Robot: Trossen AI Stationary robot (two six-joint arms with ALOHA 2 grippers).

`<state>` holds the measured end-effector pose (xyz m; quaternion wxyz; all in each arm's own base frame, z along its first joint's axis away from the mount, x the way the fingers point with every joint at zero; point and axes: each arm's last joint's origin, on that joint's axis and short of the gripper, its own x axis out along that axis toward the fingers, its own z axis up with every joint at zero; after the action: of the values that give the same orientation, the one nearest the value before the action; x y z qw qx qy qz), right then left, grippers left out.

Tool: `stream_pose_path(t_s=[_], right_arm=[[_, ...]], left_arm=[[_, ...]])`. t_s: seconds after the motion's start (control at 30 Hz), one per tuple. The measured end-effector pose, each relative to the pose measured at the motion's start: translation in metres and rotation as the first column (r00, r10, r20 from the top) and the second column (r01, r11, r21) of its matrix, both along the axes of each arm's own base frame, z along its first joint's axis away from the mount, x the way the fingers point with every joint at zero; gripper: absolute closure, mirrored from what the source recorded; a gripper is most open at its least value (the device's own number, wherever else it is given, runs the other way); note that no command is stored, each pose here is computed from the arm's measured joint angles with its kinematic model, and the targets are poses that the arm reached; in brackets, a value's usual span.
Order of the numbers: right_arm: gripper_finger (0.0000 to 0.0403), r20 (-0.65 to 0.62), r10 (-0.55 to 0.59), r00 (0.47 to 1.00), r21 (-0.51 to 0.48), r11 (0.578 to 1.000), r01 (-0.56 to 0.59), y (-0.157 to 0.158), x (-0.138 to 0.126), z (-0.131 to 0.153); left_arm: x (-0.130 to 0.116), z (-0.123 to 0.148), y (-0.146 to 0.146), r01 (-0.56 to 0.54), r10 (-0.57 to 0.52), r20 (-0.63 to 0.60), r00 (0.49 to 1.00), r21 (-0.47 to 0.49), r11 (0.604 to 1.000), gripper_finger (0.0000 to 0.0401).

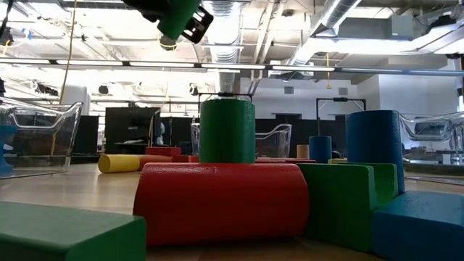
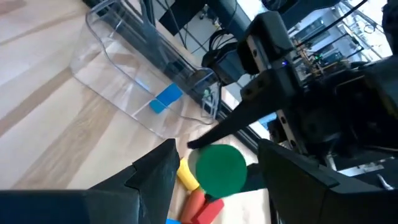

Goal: Sort blocks by size
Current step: Put the green cylindrical block into the right transparent bin

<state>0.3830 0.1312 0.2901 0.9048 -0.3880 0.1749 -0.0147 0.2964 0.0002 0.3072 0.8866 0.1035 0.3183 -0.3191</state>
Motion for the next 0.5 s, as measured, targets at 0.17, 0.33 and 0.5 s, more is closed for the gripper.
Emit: stream_pose_path(t_s=[0.17,0.33,0.5], right_arm=[[0.0142,0.001,0.0,1.0,0.002,1.0,0.0,-0.002,0.001,0.0],[0.0142,-0.01,-0.008,1.0,0.013,1.0,0.008,-0.008,0.003,-0.001],[0.0142,-0.016,0.046,0.999,0.061,0.997,-0.045,-0.016,0.006,-0.001]], left_arm=[[0.0,0.001,-0.001,0.014,-0.013,0.01,1.0,-0.014,1.0,0.0279],[0.0,0.001,-0.005,0.032,-0.031,0.01,0.999,-0.031,0.999,0.0279],[0.0,0.001,-0.009,0.047,-0.047,0.012,0.999,-0.031,0.998,0.0279]])
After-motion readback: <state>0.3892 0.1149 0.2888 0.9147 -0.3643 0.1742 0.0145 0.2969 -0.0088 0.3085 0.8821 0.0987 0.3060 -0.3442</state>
